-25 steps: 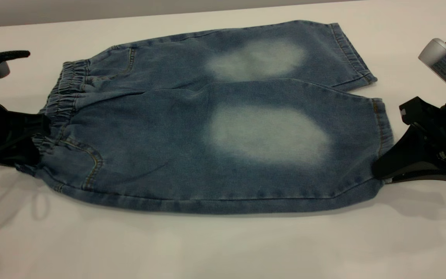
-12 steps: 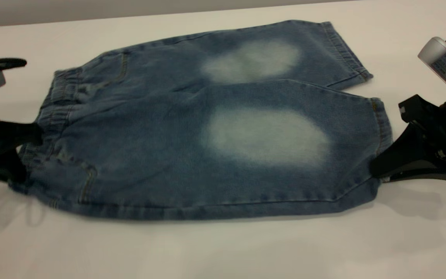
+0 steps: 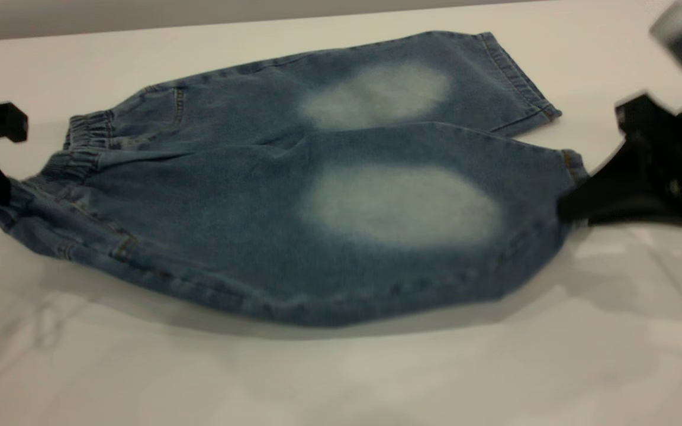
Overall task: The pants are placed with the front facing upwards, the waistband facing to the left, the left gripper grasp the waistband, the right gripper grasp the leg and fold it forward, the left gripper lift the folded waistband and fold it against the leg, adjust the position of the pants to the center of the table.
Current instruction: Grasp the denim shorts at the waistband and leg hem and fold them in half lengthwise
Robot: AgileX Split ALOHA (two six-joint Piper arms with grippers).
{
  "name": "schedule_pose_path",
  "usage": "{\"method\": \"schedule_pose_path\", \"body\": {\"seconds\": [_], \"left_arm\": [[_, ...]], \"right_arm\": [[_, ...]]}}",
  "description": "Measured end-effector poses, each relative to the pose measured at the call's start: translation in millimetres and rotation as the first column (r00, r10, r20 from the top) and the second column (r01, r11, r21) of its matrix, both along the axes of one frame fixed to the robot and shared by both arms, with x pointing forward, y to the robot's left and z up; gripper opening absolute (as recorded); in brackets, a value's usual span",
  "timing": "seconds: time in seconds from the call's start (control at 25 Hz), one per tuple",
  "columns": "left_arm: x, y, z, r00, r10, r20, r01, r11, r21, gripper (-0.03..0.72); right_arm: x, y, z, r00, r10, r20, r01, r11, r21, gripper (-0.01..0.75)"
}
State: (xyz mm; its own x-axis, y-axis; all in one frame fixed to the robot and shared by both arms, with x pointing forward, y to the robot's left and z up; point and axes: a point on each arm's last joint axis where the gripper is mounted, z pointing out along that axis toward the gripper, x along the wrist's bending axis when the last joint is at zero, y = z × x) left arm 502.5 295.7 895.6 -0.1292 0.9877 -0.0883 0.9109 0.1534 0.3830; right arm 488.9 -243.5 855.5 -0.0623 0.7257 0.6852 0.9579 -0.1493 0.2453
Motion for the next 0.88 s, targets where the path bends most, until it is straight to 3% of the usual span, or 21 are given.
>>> {"method": "schedule_pose_path", "body": {"seconds": [0.44, 0.64, 0.88], "left_arm": [[19, 1, 12, 0.99, 0.008, 0.143, -0.009, 1.0, 0.009, 0.057], [35, 1, 24, 0.967, 0.01, 0.253, -0.014, 1.0, 0.014, 0.057], [50, -2, 25, 0.954, 0.002, 0.298, -0.008, 1.0, 0.017, 0.056]], "right_arm": [[45, -1, 44, 0.991, 0.008, 0.13, -0.006, 1.0, -0.013, 0.02], [63, -3, 57, 0.981, -0.001, 0.195, 0.006, 1.0, -0.027, 0.02], [82, -5, 70, 0.964, 0.001, 0.266, 0.014, 0.998, -0.056, 0.02]]}}
